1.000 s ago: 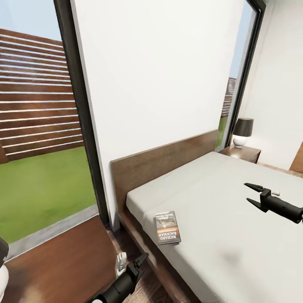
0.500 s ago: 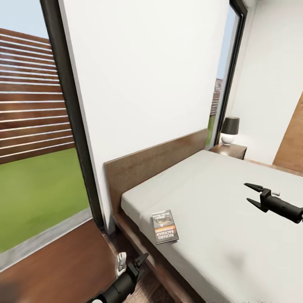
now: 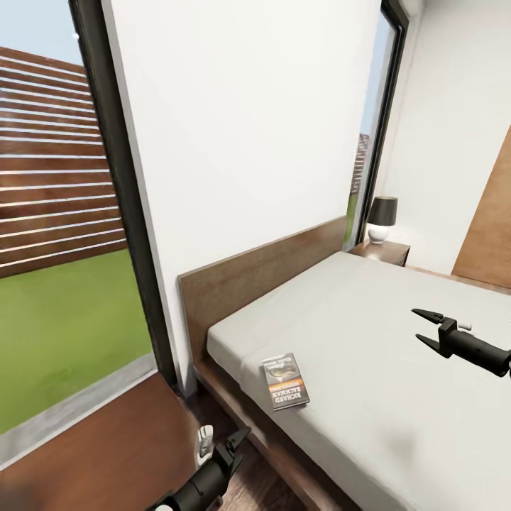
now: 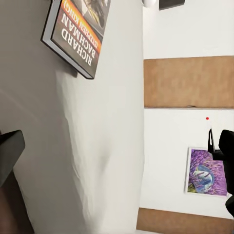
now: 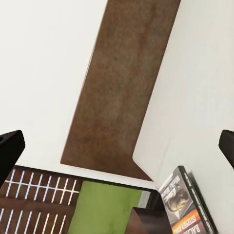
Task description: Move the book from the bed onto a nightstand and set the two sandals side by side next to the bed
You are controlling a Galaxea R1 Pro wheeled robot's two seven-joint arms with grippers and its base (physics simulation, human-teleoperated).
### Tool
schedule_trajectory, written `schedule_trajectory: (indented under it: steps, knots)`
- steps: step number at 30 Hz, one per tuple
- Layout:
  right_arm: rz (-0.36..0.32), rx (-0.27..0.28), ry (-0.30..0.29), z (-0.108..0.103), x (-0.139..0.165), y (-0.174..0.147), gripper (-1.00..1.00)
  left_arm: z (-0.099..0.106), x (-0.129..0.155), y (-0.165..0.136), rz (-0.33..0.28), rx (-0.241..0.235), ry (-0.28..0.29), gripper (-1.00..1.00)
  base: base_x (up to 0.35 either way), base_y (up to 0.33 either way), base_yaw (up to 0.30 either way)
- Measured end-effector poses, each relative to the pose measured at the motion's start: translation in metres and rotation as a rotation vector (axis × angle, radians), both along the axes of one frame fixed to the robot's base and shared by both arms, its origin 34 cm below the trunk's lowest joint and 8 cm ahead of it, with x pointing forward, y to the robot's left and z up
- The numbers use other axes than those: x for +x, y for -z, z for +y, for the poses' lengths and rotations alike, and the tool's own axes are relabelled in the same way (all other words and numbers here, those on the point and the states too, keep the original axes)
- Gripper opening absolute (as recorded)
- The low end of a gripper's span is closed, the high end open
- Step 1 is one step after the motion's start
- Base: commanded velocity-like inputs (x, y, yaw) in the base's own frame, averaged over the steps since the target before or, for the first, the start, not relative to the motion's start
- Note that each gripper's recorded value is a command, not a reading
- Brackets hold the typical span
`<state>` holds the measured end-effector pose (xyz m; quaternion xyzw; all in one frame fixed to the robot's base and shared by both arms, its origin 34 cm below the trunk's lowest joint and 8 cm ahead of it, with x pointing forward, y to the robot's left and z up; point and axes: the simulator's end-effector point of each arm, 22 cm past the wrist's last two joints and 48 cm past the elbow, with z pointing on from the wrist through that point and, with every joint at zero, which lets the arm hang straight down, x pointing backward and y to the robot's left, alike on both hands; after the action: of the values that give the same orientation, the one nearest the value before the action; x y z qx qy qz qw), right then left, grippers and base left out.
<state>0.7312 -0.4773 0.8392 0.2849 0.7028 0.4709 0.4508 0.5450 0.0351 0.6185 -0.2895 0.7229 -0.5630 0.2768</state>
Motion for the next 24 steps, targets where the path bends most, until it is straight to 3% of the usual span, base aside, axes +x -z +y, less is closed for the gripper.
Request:
schedule_trajectory:
  steps: [9, 24]
  knots:
    - [0.0, 0.001, -0.001, 0.0003, 0.0, -0.0001, 1.0, 0.0, 0.0, 0.0, 0.0, 0.0, 0.0, 1.0, 0.0, 0.015, -0.015]
    - [-0.001, 0.001, -0.001, 0.0004, 0.0, -0.0003, 1.0, 0.0068, 0.0023, 0.0012, 0.004, 0.0, -0.018, 1.0, 0.0, 0.001, -0.142]
